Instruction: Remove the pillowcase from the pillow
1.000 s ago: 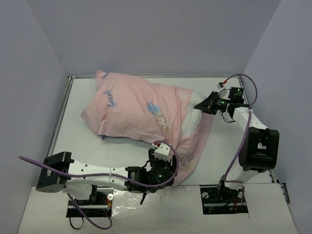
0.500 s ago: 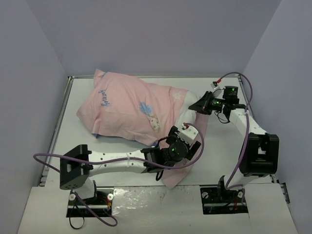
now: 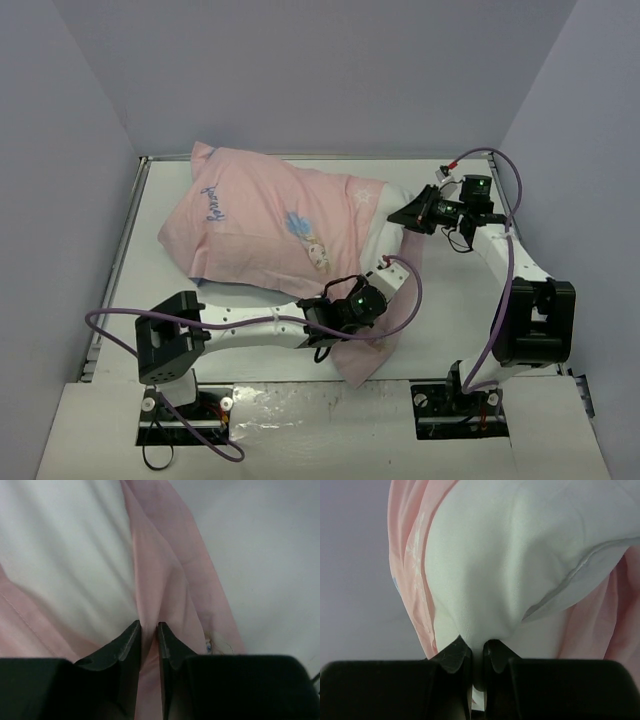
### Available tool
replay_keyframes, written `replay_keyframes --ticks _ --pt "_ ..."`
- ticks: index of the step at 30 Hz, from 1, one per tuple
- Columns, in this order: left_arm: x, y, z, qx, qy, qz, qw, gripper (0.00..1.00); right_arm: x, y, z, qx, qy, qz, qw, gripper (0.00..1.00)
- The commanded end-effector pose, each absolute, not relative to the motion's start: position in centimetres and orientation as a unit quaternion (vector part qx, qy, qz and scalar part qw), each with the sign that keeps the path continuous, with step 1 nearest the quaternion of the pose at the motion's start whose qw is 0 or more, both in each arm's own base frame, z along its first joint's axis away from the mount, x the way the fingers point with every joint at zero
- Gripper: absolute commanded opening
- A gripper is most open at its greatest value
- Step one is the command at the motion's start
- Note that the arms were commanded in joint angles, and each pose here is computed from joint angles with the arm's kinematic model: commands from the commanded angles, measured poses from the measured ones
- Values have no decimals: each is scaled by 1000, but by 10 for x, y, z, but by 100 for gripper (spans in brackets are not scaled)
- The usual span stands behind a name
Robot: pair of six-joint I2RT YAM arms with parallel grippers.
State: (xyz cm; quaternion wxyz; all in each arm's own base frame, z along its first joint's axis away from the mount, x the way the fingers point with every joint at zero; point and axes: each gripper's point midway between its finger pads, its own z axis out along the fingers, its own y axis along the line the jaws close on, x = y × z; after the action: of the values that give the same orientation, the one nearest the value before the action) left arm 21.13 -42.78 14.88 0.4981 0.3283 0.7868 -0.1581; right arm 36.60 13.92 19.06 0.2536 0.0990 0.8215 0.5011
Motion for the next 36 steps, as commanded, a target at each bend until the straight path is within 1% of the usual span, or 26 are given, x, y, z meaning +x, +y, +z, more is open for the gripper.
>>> replay_keyframes --ticks 1,3,4,5,6,10,11,12,14,15,22,25,26,27,28,29,30,32,33,34,35,36 --pt "171 -439 138 354 789 -201 461 17 377 139 247 75 780 544 300 0" --pt "152 -442 118 370 792 -207 438 14 378 141 250 116 762 573 277 0" --pt "146 -445 111 364 797 -215 432 14 383 142 262 104 744 586 302 0" --pt "140 -444 102 367 799 -217 424 14 382 142 258 117 738 596 294 0" --pt "133 -446 97 370 799 -220 419 13 384 143 267 125 724 612 294 0" --pt "124 -447 73 372 809 -212 404 13 383 144 287 140 689 652 285 0" --pt "124 -447 70 372 810 -211 402 13 381 142 285 157 679 663 272 0" --pt "123 -446 64 372 812 -208 399 13 379 140 305 164 646 697 266 0" --pt "123 -444 60 371 814 -204 397 13 376 133 314 175 616 724 256 0" --pt "124 -441 57 366 817 -201 397 13 374 130 321 162 601 735 269 0" --pt "131 -411 51 342 828 -169 411 16 376 115 334 151 597 735 283 0" --pt "133 -398 55 334 832 -153 415 16 379 117 327 142 620 715 291 0" --pt "138 -392 58 326 833 -143 424 17 383 117 303 146 659 678 292 0" --pt "140 -389 63 321 832 -140 430 18 386 116 287 140 688 646 298 0" --pt "142 -388 77 311 828 -146 443 21 393 110 290 117 720 601 325 0" --pt "147 -387 89 300 825 -144 457 28 386 98 238 99 799 495 327 0" --pt "150 -386 109 293 817 -154 471 31 385 99 235 72 817 463 336 0" --pt "155 -390 141 276 806 -169 496 42 381 89 227 66 831 424 354 0" --pt "155 -391 164 272 796 -185 508 53 380 82 221 50 838 403 365 0" --pt "155 -392 178 269 789 -197 515 57 378 76 214 44 847 384 365 0" --pt "154 -394 204 262 778 -222 526 62 374 69 201 33 862 355 359 0" --pt "153 -395 216 259 773 -234 530 65 373 65 194 27 869 342 355 0"
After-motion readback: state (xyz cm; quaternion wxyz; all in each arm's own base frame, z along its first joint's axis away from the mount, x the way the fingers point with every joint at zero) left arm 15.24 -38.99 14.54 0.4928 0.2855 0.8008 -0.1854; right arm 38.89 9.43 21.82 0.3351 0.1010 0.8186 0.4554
